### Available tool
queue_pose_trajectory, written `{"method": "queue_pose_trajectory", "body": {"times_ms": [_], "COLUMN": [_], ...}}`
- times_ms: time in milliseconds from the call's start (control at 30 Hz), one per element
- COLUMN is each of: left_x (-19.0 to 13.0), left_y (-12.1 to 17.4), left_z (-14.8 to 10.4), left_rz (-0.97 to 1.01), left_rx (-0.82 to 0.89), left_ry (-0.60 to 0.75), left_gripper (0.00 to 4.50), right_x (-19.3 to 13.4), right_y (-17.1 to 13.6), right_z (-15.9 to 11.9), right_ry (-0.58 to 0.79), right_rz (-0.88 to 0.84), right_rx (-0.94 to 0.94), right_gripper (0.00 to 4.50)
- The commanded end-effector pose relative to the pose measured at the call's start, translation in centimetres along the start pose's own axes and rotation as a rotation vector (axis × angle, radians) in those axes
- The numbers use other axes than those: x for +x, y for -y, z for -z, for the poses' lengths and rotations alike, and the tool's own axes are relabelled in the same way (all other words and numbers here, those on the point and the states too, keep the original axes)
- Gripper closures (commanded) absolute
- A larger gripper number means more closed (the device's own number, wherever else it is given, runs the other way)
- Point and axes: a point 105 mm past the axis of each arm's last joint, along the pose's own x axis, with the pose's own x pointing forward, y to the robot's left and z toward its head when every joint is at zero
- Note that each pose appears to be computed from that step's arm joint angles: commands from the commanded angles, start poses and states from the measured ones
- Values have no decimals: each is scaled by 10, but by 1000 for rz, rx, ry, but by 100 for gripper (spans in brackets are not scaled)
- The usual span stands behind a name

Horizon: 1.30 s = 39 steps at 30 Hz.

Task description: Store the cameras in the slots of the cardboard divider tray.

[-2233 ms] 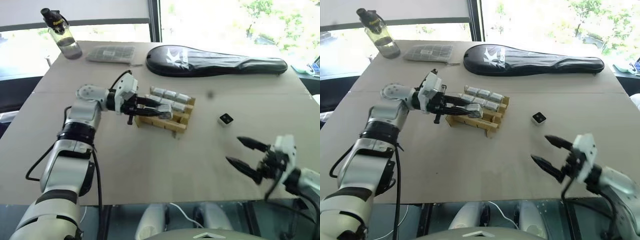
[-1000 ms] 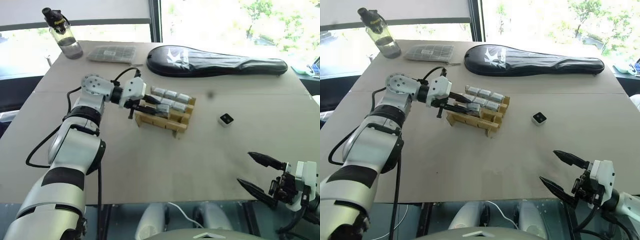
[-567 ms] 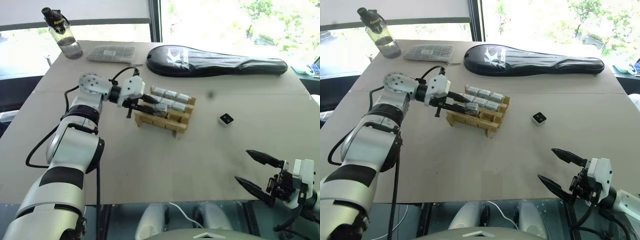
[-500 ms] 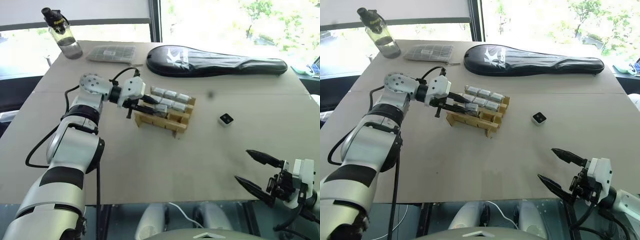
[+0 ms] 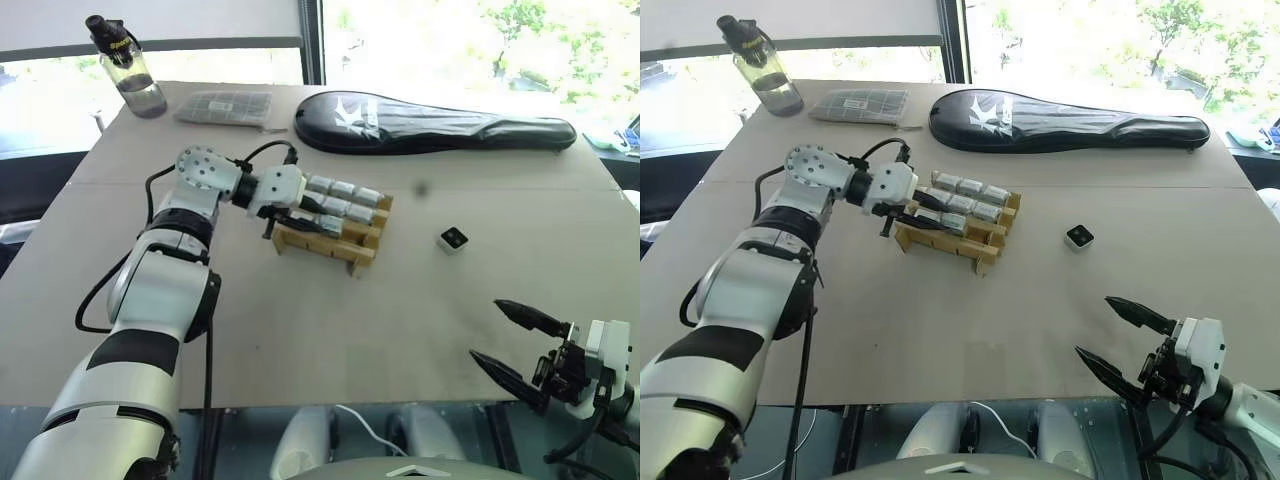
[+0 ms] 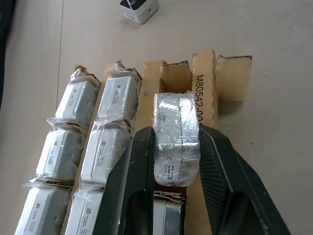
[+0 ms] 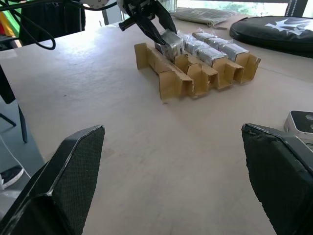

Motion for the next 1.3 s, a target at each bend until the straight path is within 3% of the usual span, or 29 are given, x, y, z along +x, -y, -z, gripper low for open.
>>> {"method": "queue_pose_trajectory", "body": {"times_ms": [33, 100, 133, 367, 600, 733, 833, 1067, 1300], "left_x": [2, 2, 1, -6, -23, -33, -38, -58, -92], "left_y": [-7, -6, -6, -13, -28, -28, -21, -7, 27], "left_z": [-10, -8, -6, -7, -25, -23, -15, 3, 16], "left_rz": [4, 19, 19, -48, -152, -174, -169, -259, -344], "left_rx": [50, 53, 57, 48, -3, -17, 0, -155, -383], "left_ry": [4, -22, -35, -30, 109, 110, 67, 153, 334], "left_gripper": [376, 376, 275, 4, 4, 4, 4, 4, 4], "right_x": [3, 3, 3, 4, 3, 4, 6, 5, 8], "right_y": [-3, -3, -3, -2, 1, 3, 5, 4, 6], "right_z": [-10, -10, -10, -11, -11, -10, -11, -11, -15], "right_ry": [32, 34, 34, 37, 33, 33, 37, 34, 39], "right_rz": [-8, -7, -5, -7, -14, -20, -26, -26, -31], "right_rx": [-43, -44, -44, -44, -44, -45, -48, -45, -49], "right_gripper": [3, 3, 0, 0, 0, 0, 0, 0, 0]}}
